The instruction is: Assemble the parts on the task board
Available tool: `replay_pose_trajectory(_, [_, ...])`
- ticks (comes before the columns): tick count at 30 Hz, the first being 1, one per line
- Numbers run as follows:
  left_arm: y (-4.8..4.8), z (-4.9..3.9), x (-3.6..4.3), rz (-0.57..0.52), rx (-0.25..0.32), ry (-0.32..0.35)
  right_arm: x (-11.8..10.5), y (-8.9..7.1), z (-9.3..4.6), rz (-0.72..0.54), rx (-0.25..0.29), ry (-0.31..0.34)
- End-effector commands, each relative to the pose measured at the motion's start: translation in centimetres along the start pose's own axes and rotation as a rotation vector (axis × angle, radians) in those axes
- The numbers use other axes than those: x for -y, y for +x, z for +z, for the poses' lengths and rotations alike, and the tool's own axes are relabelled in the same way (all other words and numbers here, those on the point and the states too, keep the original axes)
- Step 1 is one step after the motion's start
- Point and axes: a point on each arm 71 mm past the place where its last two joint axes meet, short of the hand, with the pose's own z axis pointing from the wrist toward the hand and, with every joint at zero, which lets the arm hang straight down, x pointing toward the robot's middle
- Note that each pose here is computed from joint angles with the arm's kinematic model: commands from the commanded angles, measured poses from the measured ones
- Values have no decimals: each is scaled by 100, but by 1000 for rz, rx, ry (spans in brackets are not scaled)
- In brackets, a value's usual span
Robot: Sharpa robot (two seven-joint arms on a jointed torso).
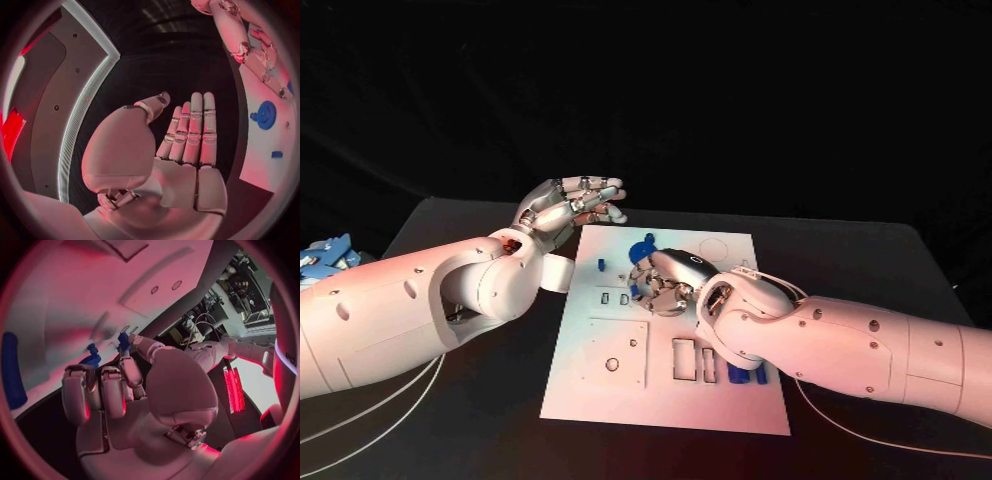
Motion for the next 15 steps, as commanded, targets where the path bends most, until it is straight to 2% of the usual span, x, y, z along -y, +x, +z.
replay_pose_trajectory(1, [26,4,8,-11,-19,8,-13,36,6,-52,-10,-8])
replay_pose_trajectory(15, [24,1,9,-11,-19,7,22,115,17,-60,-36,8])
